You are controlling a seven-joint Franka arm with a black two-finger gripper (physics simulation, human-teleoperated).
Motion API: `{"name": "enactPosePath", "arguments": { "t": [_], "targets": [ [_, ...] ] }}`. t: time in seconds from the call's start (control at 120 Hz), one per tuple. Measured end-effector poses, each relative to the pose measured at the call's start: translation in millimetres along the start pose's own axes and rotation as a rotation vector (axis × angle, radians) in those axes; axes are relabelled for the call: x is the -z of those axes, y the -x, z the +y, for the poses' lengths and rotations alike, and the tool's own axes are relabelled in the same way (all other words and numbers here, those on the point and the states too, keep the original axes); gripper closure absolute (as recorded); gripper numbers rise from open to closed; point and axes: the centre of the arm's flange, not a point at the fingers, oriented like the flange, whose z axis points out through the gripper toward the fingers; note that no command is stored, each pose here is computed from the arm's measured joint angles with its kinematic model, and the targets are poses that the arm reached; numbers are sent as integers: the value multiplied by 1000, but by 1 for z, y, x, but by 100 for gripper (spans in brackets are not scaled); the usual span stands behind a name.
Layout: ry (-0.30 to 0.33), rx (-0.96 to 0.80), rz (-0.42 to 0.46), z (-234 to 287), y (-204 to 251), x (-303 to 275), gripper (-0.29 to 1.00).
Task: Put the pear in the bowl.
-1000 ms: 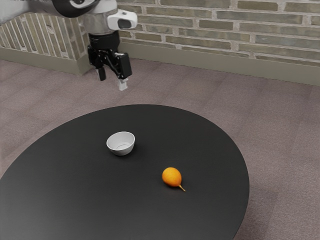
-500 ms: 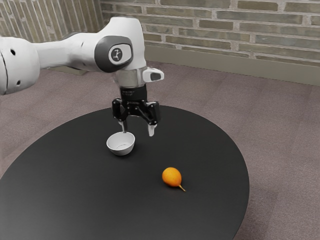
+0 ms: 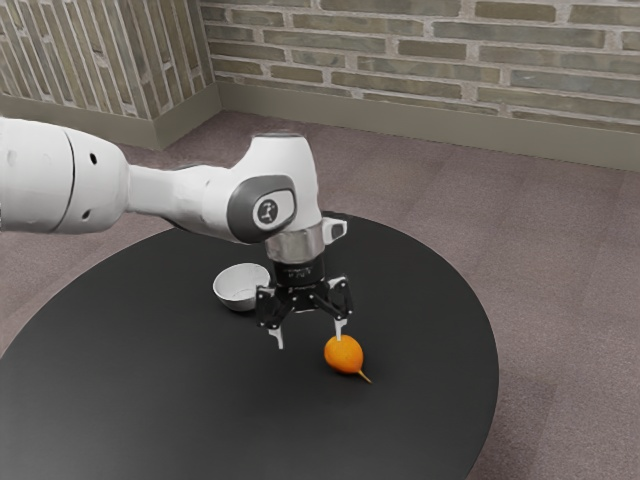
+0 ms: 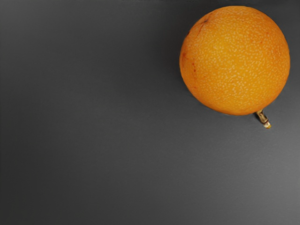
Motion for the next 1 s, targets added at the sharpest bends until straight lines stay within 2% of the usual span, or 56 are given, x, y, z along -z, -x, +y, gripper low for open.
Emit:
{"name": "enactPosePath", "arguments": {
  "t": [0.175,0.342,0.625,1.0],
  "targets": [
    [110,163,93,9,-15,-11,0],
    [155,271,124,19,-23,-28,0],
    [152,405,120,19,-32,-62,0],
    [180,499,129,27,-41,-67,0]
  ]
}}
